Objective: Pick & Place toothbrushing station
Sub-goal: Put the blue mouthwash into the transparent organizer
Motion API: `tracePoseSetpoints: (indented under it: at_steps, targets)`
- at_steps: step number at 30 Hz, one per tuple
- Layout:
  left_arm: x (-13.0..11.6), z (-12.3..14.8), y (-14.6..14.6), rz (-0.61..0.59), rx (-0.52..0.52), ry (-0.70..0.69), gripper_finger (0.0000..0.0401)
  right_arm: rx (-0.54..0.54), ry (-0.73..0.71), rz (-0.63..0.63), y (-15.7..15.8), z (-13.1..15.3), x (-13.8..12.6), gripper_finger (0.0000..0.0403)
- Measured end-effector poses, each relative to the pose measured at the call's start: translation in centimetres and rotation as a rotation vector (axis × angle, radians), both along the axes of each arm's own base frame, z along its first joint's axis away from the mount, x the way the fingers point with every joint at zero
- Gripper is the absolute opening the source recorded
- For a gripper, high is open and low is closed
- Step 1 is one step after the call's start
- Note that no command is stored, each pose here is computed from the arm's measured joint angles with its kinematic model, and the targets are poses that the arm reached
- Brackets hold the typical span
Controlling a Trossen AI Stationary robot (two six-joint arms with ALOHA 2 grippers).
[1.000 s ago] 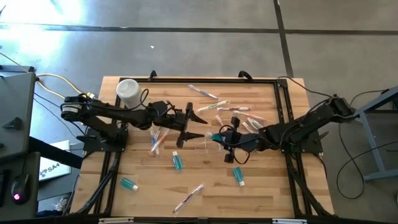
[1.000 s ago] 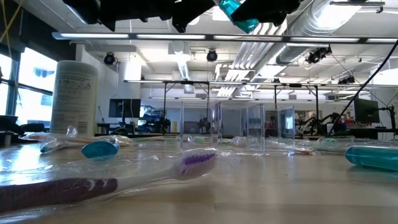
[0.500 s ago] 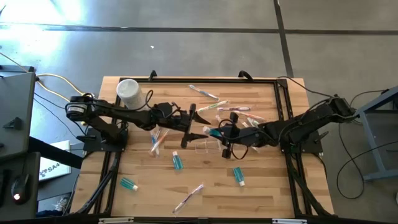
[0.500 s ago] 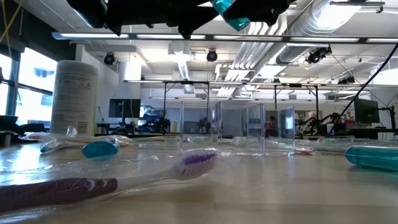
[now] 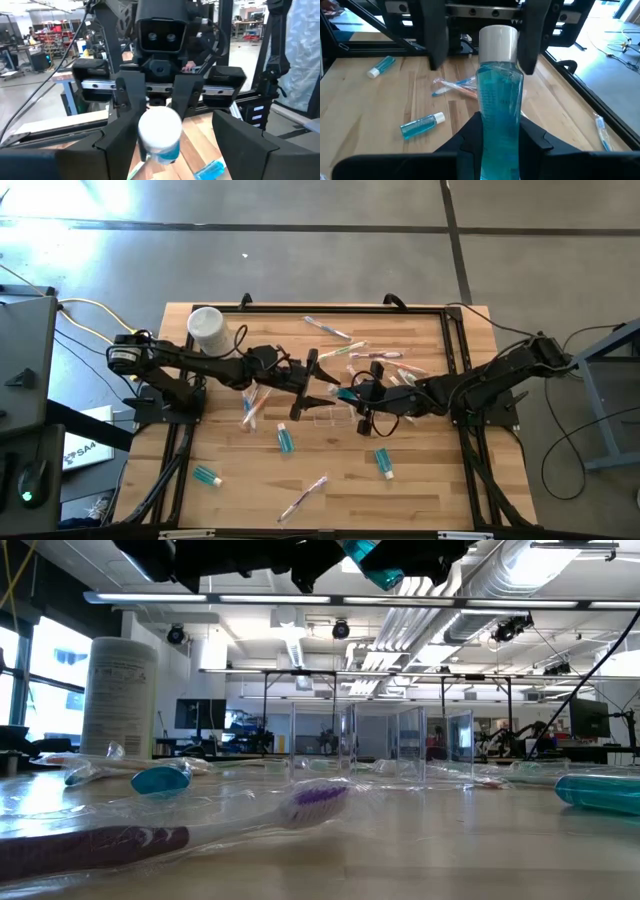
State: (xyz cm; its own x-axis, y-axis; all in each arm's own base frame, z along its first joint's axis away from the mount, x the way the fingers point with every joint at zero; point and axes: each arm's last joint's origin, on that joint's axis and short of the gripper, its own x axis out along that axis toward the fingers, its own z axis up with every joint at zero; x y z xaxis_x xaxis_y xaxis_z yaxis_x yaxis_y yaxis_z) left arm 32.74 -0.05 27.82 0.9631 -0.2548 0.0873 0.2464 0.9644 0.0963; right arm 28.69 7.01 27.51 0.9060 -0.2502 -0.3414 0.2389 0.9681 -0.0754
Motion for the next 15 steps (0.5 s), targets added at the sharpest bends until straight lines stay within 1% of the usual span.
tracePoseSetpoints:
  at_steps: [3, 8, 11, 15]
  targets:
    - [0.0, -0.02, 0.03, 0.001, 0.0, 0.001, 0.0202, 0.001, 0.0, 0.0, 0.0, 0.0, 0.0, 0.0069]
    - [0.0, -0.04, 0.07, 0.006, 0.003, 0.003, 0.013, 0.003, 0.001, 0.007, 0.04, 0.0, 0.0, 0.0069]
    - [-0.01, -0.09, 0.09, 0.011, 0.029, 0.003, 0.0092, 0.004, 0.002, 0.004, 0.03, -0.02, -0.01, 0.0069]
    - [-0.01, -0.16, 0.07, 0.009, 0.034, 0.008, 0.0089, 0.014, 0.008, 0.026, 0.06, -0.06, 0.0, 0.0069]
